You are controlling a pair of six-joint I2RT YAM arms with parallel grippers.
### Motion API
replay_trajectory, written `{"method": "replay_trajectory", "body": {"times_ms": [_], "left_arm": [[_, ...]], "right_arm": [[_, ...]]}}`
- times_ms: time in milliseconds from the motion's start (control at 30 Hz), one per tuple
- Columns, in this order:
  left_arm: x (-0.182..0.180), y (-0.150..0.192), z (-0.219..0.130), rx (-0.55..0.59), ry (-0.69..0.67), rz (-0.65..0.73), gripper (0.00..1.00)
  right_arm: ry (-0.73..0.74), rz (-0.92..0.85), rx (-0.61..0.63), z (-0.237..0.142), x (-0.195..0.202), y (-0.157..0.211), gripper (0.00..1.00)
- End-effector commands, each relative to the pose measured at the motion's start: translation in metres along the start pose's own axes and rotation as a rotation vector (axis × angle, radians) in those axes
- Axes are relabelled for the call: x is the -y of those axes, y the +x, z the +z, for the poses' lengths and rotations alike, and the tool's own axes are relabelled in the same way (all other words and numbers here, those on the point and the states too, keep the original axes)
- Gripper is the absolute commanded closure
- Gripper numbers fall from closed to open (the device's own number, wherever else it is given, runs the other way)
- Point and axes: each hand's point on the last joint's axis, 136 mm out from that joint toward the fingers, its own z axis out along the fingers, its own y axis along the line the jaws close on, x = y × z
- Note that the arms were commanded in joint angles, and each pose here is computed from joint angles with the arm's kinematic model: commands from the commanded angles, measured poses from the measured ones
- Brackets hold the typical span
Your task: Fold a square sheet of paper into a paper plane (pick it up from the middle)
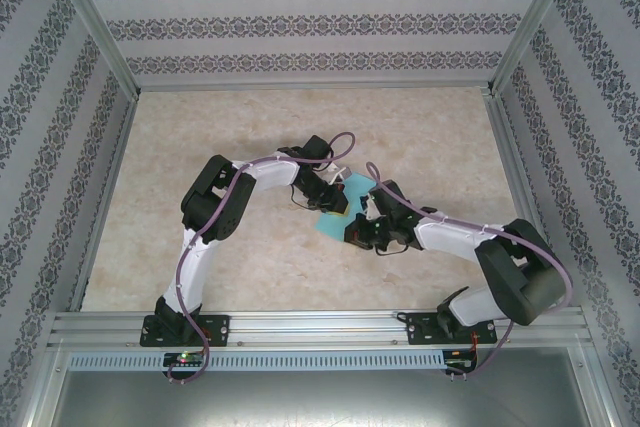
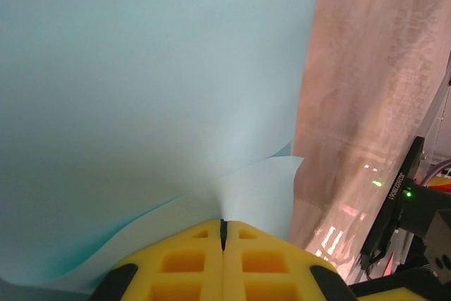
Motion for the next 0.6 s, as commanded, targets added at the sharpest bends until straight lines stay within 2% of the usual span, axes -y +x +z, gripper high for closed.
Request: {"method": "replay_trajectory", "body": {"times_ms": [0, 233, 567], "left_arm": [[-0.059, 0.014, 0.014, -0.039, -0.173, -0.06, 0.98], [-0.055, 0.011, 0.011, -0.031, -0.17, -0.054, 0.98], [-0.044, -0.003, 0.002, 0.004, -0.142, -0.041, 0.98]], "right_arm": [[-0.054, -0.005, 0.004, 0.002, -0.017, -0.015, 1.0], [0.011, -0.019, -0.03, 0.017, -0.004, -0.028, 1.0], [0.132, 0.004, -0.1, 0.026, 0.04, -0.005, 1.0]]}}
